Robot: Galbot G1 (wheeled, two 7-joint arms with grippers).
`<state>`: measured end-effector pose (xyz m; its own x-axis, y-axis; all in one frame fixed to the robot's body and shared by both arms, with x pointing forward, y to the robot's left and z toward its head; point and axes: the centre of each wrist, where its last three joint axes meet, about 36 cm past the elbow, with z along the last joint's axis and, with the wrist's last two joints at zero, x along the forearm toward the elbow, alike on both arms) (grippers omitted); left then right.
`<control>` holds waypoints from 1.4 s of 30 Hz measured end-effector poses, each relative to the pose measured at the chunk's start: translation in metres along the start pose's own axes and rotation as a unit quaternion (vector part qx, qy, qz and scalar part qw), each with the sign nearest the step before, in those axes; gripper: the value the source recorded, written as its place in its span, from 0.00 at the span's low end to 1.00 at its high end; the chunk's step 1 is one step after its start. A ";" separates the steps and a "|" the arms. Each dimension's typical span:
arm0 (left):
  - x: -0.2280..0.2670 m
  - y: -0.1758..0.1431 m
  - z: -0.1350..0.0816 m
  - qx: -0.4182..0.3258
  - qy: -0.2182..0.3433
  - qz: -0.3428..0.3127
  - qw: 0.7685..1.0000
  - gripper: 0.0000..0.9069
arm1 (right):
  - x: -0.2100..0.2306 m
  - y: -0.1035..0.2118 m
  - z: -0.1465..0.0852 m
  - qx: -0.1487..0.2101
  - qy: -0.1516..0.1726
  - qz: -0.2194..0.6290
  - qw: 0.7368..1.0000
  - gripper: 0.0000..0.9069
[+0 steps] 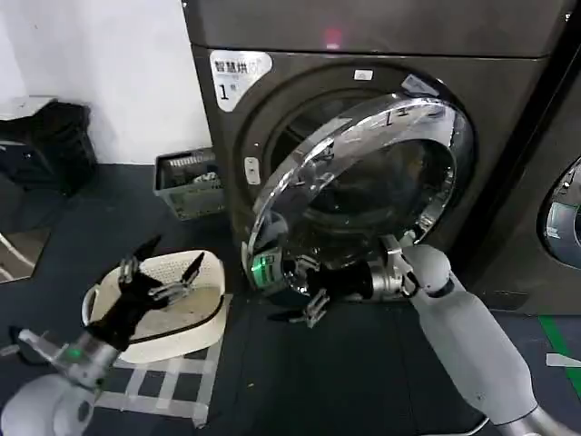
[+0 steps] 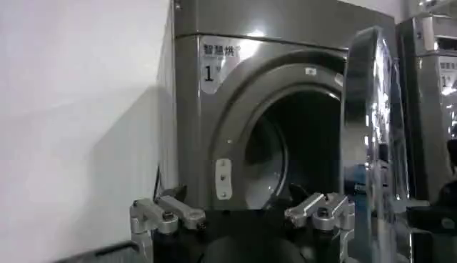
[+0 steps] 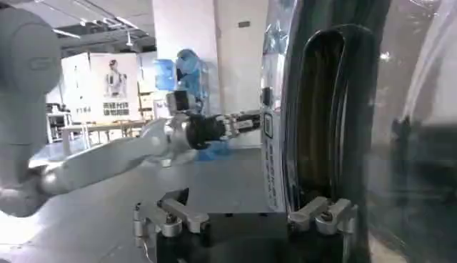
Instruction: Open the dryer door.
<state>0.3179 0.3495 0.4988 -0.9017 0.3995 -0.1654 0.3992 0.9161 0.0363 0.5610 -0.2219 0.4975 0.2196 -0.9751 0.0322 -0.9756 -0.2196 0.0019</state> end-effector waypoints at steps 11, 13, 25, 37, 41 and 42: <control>-0.029 0.012 0.000 0.025 -0.006 0.039 0.999 1.00 | 0.014 0.022 0.005 0.007 0.003 0.000 1.000 1.00; -0.034 0.013 -0.002 0.027 -0.007 0.045 0.999 1.00 | 0.018 0.026 0.005 0.007 0.004 -0.001 1.000 1.00; -0.057 0.022 -0.008 0.044 -0.005 0.075 0.996 1.00 | 0.042 0.053 0.014 0.013 0.008 -0.002 1.000 1.00; -0.076 0.004 -0.007 0.041 0.014 0.124 0.991 1.00 | 0.067 0.074 0.015 0.024 0.013 0.021 0.999 1.00; -0.084 0.000 -0.002 0.046 0.025 0.143 0.988 1.00 | 0.081 0.084 0.017 0.026 0.016 0.035 0.999 1.00; -0.087 0.000 0.000 0.046 0.028 0.148 0.988 1.00 | 0.085 0.086 0.017 0.028 0.016 0.040 0.999 1.00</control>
<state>0.3961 0.3147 0.5135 -0.7507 0.6522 -0.1055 0.6570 0.7537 -0.0156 0.4954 -0.3238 0.4834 0.1407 -0.9881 0.0625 -0.9879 -0.1443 -0.0575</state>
